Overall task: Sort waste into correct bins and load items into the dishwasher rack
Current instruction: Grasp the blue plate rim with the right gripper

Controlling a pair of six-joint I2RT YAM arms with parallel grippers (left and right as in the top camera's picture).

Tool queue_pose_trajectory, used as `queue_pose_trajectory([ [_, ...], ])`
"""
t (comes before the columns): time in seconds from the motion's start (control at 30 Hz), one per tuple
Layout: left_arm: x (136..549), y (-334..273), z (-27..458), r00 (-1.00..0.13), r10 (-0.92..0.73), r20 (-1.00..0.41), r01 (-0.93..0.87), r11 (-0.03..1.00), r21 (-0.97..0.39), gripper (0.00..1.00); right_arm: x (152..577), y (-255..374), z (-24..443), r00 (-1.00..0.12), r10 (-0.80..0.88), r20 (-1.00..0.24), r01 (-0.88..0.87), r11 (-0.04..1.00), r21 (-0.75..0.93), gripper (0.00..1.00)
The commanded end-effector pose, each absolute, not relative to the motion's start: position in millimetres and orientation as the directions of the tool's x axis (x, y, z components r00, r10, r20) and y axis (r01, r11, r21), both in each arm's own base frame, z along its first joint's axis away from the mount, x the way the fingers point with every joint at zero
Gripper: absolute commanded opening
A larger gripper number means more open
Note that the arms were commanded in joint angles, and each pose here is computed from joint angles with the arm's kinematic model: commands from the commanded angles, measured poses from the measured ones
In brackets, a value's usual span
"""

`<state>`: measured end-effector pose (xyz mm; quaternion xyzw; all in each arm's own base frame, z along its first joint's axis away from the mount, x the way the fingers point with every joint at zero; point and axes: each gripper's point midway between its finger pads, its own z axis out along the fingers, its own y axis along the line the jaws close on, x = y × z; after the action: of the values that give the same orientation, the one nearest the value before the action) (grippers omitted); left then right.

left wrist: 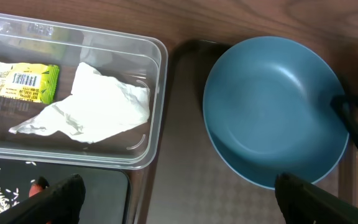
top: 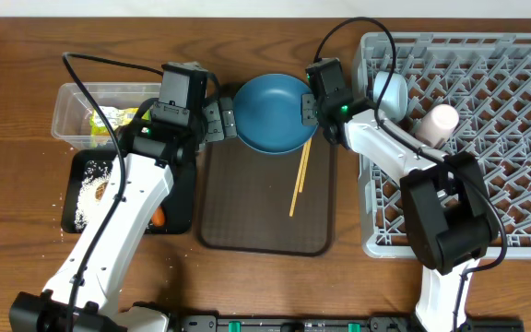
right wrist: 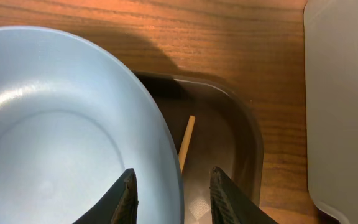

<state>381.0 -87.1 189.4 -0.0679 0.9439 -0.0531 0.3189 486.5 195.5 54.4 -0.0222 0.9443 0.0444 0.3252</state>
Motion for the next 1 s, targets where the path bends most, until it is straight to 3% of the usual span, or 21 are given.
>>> queue_pose_trajectory([
  [0.0, 381.8, -88.3, 191.4, -0.788, -0.148, -0.598, -0.081, 0.987, -0.138, 0.98, 482.4, 198.4, 55.8, -0.789, -0.004, -0.614, -0.068, 0.994, 0.081, 0.3],
  [0.97, 381.8, -88.3, 191.4, -0.788, -0.148, -0.598, -0.081, 0.987, -0.138, 0.98, 480.9, 209.8, 17.5, -0.823, 0.008, -0.568, -0.079, 0.989, 0.128, 0.31],
])
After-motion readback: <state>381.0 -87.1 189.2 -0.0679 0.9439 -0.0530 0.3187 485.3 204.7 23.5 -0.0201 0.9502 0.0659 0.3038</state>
